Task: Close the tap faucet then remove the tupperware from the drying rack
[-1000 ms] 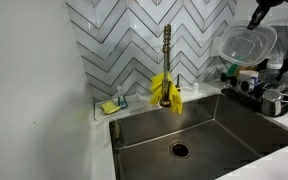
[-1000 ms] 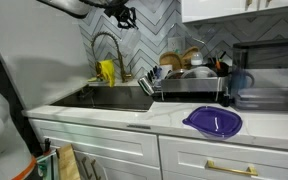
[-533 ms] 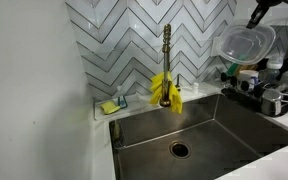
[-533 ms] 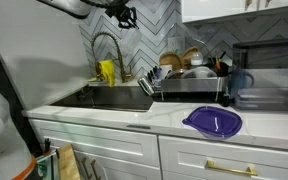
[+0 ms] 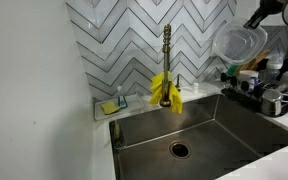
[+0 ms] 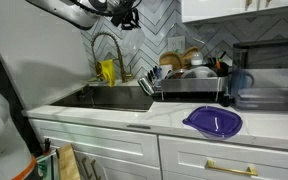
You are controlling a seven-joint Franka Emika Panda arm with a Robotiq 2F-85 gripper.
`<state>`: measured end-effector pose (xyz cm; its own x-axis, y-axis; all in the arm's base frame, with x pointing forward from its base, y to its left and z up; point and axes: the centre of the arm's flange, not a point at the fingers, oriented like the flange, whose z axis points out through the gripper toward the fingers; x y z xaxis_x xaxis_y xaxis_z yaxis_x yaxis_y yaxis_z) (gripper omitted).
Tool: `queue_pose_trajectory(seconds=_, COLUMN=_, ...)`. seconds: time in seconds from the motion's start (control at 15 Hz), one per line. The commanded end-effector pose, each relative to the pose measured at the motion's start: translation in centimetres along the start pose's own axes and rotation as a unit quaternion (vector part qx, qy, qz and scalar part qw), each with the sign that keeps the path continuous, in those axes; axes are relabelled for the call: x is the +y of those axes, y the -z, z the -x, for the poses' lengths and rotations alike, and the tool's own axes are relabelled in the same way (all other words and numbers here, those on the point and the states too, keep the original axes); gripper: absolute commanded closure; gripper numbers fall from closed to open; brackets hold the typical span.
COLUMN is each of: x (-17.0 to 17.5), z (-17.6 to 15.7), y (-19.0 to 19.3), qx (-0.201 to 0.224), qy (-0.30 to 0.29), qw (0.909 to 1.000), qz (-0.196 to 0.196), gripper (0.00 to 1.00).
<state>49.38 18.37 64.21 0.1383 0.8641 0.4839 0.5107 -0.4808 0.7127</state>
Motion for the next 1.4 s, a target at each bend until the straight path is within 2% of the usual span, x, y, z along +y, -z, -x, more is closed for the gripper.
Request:
queue_pose_trajectory(seconds=0.0, x=-0.9, z=2.5, y=1.8, qx=0.029, qy=-0.017, qw=0.9994, qz=0.007, gripper=0.99)
queue_pose_trajectory(seconds=0.33, x=-0.8, z=2.2, y=2.9, qx=0.077, qy=-0.006, qw=0.9966, qz=0.031, gripper=0.99)
queue_pose_trajectory(seconds=0.8, x=-0.8, z=0.8, y=4.3, qx=0.119, qy=0.039, qw=0.9896, qz=0.071, gripper=0.99)
queue_pose_trajectory(seconds=1.07, x=0.0, z=0.2, y=5.2, qx=0.16, qy=0.043, qw=0.98, qz=0.11, gripper=0.99)
queue_pose_trajectory(seconds=1.33, x=0.6, z=-0.1, y=6.2, qx=0.205, qy=0.054, qw=0.9656, qz=0.151, gripper=0.99)
